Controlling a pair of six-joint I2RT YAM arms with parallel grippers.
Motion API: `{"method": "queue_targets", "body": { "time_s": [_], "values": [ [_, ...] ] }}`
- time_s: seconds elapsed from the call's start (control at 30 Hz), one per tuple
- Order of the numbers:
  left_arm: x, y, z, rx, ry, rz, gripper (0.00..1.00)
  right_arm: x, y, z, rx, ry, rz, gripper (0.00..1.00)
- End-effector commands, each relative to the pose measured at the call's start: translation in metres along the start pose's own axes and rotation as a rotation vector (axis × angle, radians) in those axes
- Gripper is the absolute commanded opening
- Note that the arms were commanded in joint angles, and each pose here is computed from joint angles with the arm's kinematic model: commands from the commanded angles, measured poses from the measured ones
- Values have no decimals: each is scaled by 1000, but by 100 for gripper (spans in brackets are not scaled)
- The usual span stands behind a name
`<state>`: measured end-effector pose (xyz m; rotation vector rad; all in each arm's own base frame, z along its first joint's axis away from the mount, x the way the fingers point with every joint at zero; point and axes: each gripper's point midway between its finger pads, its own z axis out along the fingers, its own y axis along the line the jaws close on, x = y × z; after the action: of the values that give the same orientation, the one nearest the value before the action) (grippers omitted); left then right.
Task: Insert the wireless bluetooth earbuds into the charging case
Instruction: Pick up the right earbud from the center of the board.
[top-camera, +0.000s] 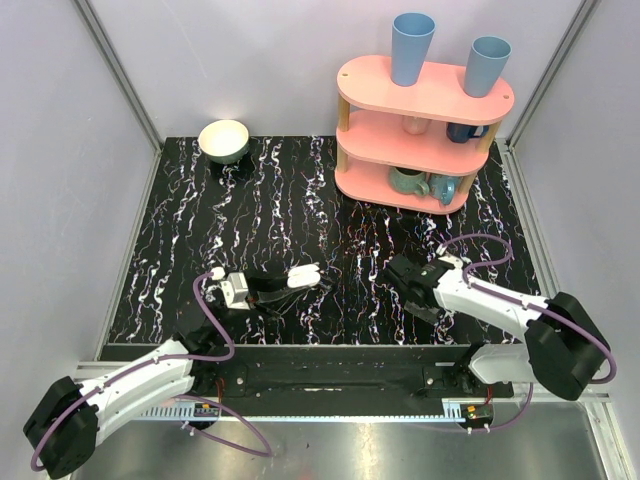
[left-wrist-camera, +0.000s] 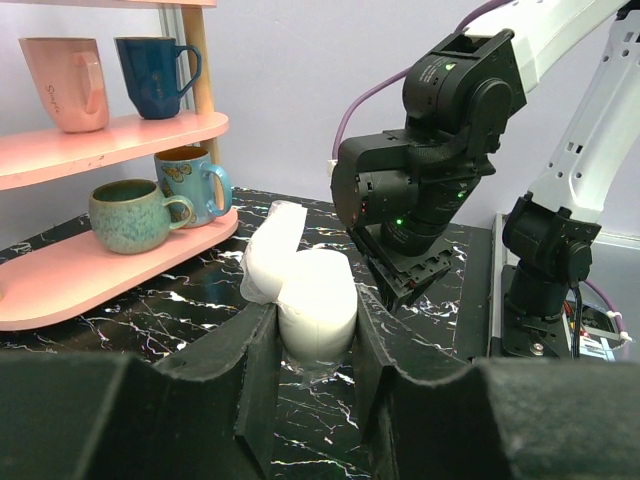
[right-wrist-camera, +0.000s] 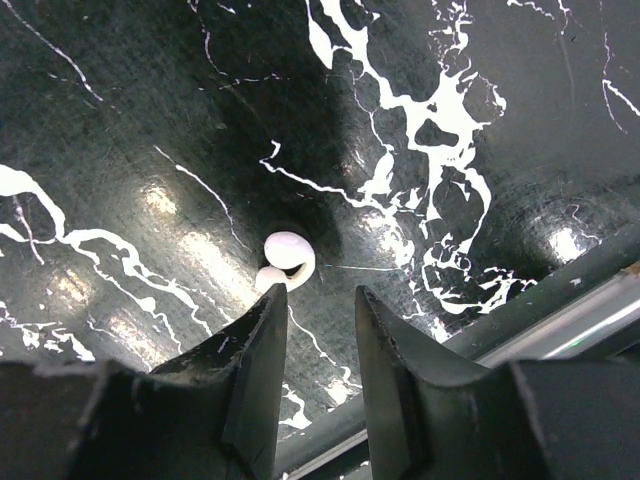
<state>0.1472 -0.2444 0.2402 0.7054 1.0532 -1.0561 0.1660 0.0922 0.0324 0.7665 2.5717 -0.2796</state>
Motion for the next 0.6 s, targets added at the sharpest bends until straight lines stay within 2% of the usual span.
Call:
{"method": "queue_targets", "body": {
  "time_s": [0.0, 0.3, 0.57],
  "values": [
    [-14, -3, 2, 13, -55, 18, 0, -6, -2, 7, 43, -53, 71, 40],
    [-13, -2, 4, 16, -50, 16, 0, -10, 0, 12, 53, -82, 94, 38],
    [-14, -3, 5, 21, -51, 9, 0, -11, 2, 14, 77, -81, 57, 31]
  ]
}}
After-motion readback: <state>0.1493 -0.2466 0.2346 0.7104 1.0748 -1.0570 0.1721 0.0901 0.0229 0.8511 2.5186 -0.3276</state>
